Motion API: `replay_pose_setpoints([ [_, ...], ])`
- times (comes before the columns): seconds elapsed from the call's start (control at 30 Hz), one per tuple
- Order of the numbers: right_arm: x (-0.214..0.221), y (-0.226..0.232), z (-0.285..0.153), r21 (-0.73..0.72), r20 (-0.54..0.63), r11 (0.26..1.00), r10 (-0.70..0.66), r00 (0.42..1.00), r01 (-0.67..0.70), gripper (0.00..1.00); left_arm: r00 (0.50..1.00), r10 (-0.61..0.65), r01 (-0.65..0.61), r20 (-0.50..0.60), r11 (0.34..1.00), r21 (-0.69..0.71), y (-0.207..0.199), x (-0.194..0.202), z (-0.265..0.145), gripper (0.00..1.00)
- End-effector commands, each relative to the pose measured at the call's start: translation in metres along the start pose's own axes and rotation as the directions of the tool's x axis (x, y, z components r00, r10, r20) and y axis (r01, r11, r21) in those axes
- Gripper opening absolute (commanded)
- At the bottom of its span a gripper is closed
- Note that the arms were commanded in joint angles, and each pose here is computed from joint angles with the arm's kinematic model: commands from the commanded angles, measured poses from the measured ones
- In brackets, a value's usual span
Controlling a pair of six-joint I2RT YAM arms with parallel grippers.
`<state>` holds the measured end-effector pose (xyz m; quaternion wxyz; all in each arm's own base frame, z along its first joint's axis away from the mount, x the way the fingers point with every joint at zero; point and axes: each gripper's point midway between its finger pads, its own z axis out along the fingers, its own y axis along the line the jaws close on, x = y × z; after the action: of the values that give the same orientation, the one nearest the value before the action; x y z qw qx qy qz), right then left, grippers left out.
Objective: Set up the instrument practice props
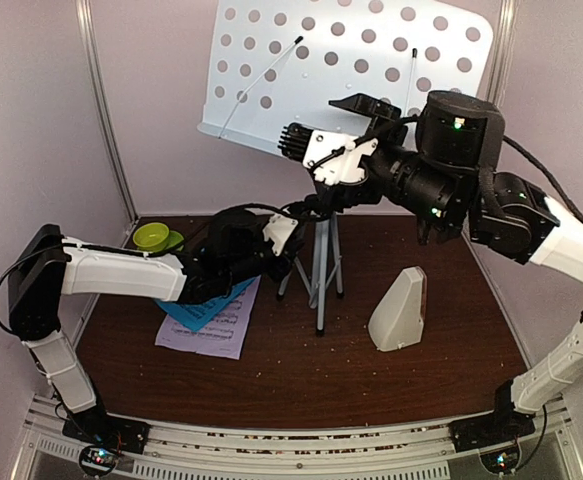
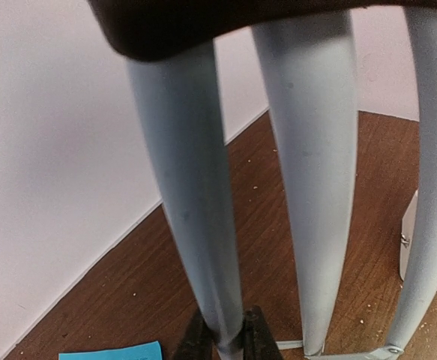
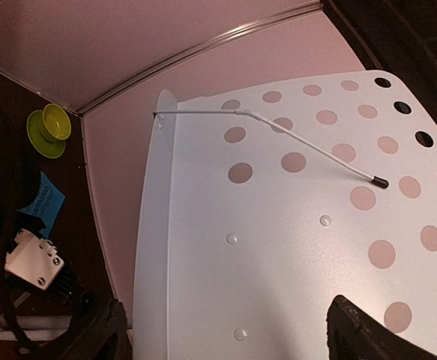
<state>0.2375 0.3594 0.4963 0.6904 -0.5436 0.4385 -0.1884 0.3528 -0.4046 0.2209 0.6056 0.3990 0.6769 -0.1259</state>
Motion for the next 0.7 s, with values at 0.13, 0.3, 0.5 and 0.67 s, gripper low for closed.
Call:
replay_pose_setpoints([
  [0.13,-0.021,-0.029,-0.033,0.067,0.096,0.99,0.115,0.989,-0.122,0.97,0.987,0.034,-0.025,-0.156,0.998,0.057,-0.009,0.049,0.002,0.0],
  [0.3,-0.026,-0.025,-0.043,0.052,0.117,0.988,0.141,0.983,-0.148,0.99,0.987,0.024,-0.015,-0.16,0.998,0.061,-0.006,0.048,0.004,0.0],
  [0.5,-0.025,0.01,-0.063,-0.08,0.123,0.972,0.227,0.966,-0.219,0.99,0.987,0.021,-0.011,-0.161,0.998,0.062,-0.003,0.048,0.006,0.0],
  [0.67,-0.012,0.047,-0.075,-0.221,0.065,0.877,0.45,0.891,-0.427,0.99,0.988,0.011,0.0,-0.156,0.998,0.069,-0.002,0.047,0.006,0.0],
])
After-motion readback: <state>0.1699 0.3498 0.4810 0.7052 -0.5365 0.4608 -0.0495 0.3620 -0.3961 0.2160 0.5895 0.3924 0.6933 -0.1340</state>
